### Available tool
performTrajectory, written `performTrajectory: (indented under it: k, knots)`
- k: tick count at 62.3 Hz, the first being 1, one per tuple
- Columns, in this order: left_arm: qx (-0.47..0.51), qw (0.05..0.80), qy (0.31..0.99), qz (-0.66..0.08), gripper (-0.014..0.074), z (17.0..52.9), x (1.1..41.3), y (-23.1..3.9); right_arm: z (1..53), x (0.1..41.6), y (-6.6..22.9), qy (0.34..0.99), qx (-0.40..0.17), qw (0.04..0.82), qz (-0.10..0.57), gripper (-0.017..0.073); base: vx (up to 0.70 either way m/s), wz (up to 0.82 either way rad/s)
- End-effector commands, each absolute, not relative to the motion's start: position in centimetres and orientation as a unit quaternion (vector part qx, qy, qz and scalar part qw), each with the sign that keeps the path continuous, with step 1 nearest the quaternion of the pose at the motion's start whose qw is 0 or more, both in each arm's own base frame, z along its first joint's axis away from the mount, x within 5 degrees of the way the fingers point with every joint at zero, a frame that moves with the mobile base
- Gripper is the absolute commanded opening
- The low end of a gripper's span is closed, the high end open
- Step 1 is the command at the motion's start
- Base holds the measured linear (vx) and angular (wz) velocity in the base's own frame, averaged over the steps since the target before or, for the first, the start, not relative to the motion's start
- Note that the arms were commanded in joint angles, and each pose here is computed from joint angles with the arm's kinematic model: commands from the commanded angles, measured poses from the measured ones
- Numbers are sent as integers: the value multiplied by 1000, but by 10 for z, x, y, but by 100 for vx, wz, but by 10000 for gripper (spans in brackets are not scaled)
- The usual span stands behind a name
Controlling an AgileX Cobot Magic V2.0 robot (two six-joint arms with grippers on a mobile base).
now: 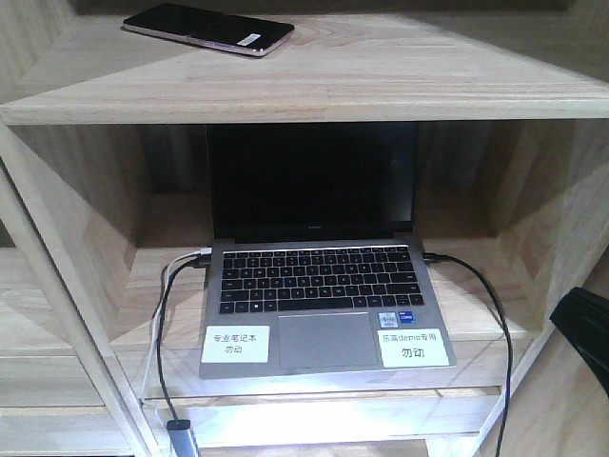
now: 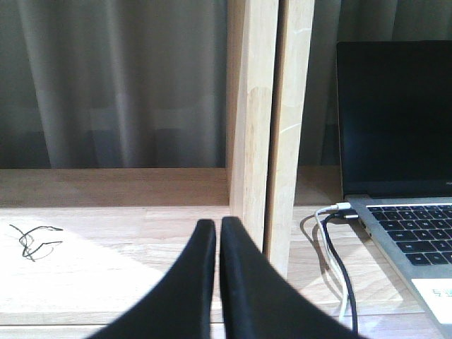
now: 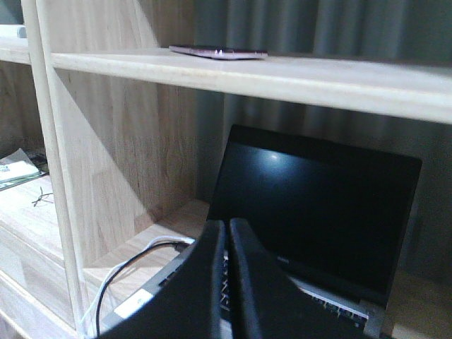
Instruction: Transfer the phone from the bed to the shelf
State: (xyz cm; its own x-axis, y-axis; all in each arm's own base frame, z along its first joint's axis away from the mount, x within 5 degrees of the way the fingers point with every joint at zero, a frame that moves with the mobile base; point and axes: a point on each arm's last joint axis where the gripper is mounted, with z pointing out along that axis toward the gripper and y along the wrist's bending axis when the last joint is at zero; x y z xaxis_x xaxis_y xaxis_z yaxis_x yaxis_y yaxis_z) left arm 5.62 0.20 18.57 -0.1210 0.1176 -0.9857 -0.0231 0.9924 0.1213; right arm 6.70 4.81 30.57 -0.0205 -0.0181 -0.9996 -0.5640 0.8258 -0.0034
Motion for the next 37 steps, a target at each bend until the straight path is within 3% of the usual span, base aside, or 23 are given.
performTrajectory:
  k: [1,37]
  knots:
    - [26,702,710,50,1,200,55,2,317,69,45,672,-190,687,200,-6,0,0]
    - [26,702,710,50,1,200,55,2,317,69,44,671,-187,690,198,-6,0,0]
